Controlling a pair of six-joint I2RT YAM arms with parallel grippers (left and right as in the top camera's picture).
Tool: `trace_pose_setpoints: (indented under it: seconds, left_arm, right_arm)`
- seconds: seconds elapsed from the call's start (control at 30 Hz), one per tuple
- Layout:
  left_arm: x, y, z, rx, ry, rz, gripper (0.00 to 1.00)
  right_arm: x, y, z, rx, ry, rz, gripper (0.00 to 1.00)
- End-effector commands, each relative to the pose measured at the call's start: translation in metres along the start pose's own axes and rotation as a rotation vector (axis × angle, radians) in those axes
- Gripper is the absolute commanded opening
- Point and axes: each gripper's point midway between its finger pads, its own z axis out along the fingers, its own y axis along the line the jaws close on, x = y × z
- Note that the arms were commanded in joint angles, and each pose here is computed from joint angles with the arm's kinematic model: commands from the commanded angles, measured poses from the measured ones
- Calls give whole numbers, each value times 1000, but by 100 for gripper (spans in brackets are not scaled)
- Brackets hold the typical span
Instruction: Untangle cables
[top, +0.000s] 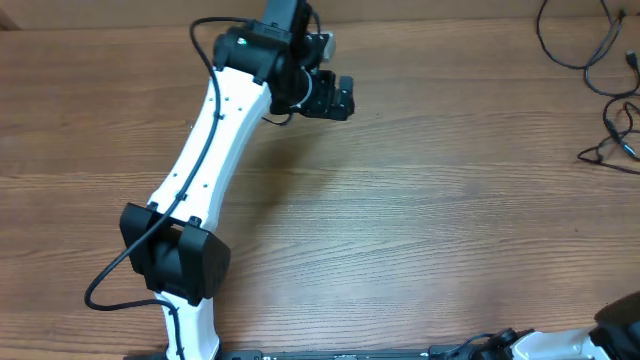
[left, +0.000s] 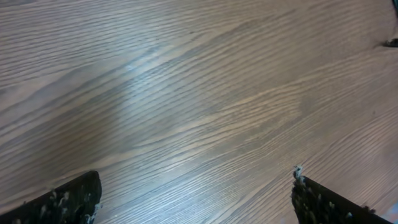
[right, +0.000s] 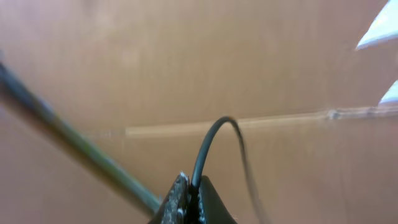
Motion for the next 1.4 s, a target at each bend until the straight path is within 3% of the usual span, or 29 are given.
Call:
trace_pose_setpoints:
  seconds: [0.0, 0.2, 0.37, 0.5, 0.63, 0.77, 0.87, 1.17, 1.37]
  left_arm:
    - [-4, -11, 4, -27, -21, 42, 97]
    - [0, -35, 10, -5, -21, 92, 98]
    - [7, -38, 12, -7, 3, 114, 98]
    - [9, -33, 11, -31, 9, 111, 98]
    - [9, -34, 11, -30, 11, 111, 98]
    - [9, -34, 11, -30, 11, 101, 98]
    - [7, -35, 12, -27, 3, 74, 98]
    - [1, -36, 11, -21, -22, 82, 99]
    - [1, -36, 11, -22, -23, 83, 99]
  right_arm:
    - [-22, 31, -14, -246, -2, 72, 4]
    - [-40, 93, -35, -526, -48, 94, 4]
    - [-66, 152, -81, -819, -128, 116, 4]
    - [-77, 176, -108, -937, -154, 181, 4]
    - [-63, 203, -121, -1021, -89, 246, 4]
    - [-57, 202, -117, -994, -79, 230, 4]
    - [-65, 172, -100, -862, -100, 239, 4]
    - [-100, 114, -80, -623, -324, 21, 4]
    - [-88, 77, -41, -454, -286, 4, 4]
